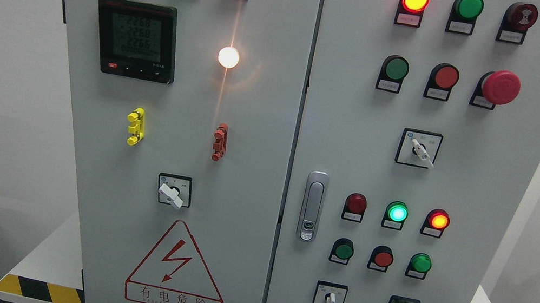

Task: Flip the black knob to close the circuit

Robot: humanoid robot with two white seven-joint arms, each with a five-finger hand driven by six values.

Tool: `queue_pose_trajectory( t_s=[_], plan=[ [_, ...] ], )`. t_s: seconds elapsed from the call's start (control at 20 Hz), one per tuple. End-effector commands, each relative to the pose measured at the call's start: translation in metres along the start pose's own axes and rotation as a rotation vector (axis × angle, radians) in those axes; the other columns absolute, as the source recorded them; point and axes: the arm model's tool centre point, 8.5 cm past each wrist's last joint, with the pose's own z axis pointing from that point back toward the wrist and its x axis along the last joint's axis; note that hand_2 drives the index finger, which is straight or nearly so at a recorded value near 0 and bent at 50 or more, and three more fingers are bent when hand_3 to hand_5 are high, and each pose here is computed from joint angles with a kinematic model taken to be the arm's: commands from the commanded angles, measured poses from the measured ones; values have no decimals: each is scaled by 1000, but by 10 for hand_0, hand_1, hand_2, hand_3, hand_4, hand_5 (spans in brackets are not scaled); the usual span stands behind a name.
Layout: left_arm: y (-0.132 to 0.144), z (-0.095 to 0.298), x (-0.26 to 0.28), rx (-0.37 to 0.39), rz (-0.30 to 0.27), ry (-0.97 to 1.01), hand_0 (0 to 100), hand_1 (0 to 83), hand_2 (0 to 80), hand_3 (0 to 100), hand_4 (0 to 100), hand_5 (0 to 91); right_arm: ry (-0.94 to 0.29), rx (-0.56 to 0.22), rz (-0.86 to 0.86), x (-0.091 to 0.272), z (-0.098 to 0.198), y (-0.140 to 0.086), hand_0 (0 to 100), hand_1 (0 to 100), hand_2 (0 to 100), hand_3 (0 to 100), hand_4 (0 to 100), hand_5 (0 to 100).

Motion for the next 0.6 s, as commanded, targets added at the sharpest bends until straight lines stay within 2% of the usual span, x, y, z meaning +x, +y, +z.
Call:
queue_pose_trajectory(
  t_s=[0.0, 0.2, 0.4, 0.55],
  plan=[
    [-2, 0, -4, -4, 4, -6, 120, 556, 0, 0, 0, 0, -67, -49, -65, 21, 23, -17, 0, 0, 861, 1000, 941, 1000],
    [-2, 0, -4, -4, 4, -6, 120, 556, 0, 0, 0, 0, -78, -93, -131, 25, 26, -27, 0, 0, 835, 1000, 913, 970],
    [-2, 0, -4, -4, 4, -6, 120, 556, 0, 0, 0, 0, -111, -65, -276, 30, 43, -23, 0, 0, 742, 1000, 893, 872],
    [-2, 0, -3, -4, 4, -8, 120, 556, 0, 0, 0, 0, -113, -25, -329, 24, 59, -12, 0, 2, 695, 983, 862, 823]
  ],
)
